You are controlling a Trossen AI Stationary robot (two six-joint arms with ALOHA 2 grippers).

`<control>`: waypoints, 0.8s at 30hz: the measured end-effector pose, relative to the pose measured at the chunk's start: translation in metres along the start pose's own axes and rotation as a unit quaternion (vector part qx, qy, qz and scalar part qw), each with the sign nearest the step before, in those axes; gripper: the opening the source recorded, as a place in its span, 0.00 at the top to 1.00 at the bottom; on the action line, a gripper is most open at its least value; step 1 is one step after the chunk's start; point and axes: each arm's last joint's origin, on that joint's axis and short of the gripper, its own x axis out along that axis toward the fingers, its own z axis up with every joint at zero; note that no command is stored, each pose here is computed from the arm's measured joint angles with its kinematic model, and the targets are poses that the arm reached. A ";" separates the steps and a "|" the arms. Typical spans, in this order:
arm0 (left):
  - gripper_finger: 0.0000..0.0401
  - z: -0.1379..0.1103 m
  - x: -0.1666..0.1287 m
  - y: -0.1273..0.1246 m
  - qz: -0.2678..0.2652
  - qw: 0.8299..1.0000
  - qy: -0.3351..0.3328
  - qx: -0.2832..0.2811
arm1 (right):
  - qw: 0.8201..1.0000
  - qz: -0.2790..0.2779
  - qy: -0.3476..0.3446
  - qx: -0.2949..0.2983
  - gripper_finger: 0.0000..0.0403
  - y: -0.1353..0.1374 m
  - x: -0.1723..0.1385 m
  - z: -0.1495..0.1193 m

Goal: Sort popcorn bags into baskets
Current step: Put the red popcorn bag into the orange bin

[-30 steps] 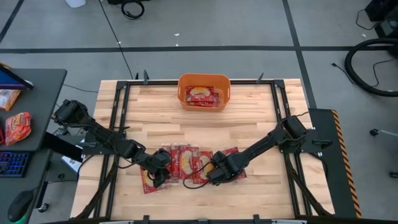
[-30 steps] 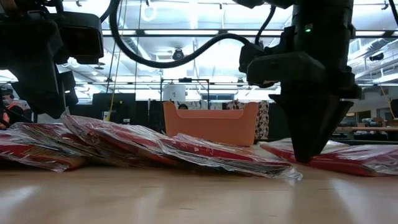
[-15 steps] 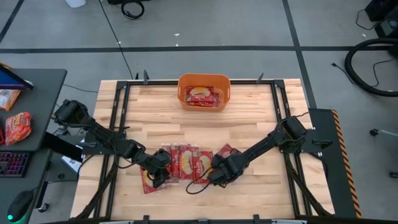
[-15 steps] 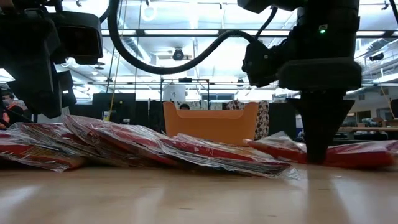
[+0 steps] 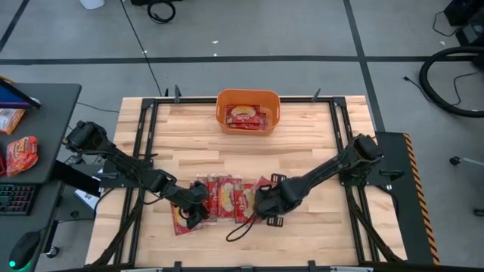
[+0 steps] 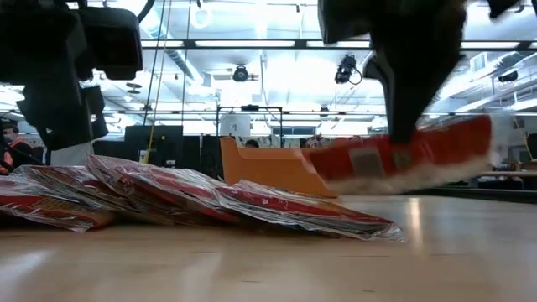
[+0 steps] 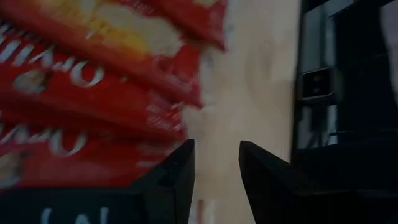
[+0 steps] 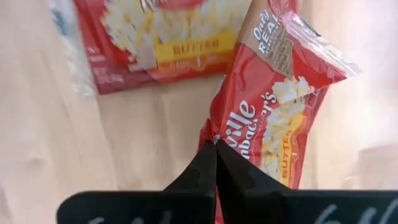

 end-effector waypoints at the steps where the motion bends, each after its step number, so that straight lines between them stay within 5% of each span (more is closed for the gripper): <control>1: 0.68 0.001 0.000 -0.001 -0.007 1.000 -0.005 -0.001 | 1.000 0.005 -0.009 -0.007 0.99 -0.003 -0.007 0.001; 11: 0.68 0.017 -0.013 -0.018 -0.083 0.993 -0.080 -0.017 | 0.990 -0.039 -0.123 -0.048 1.00 -0.061 -0.065 0.014; 24: 0.68 0.031 -0.015 -0.010 -0.069 0.989 -0.114 -0.063 | 0.966 -0.112 -0.197 -0.124 1.00 -0.187 -0.060 0.066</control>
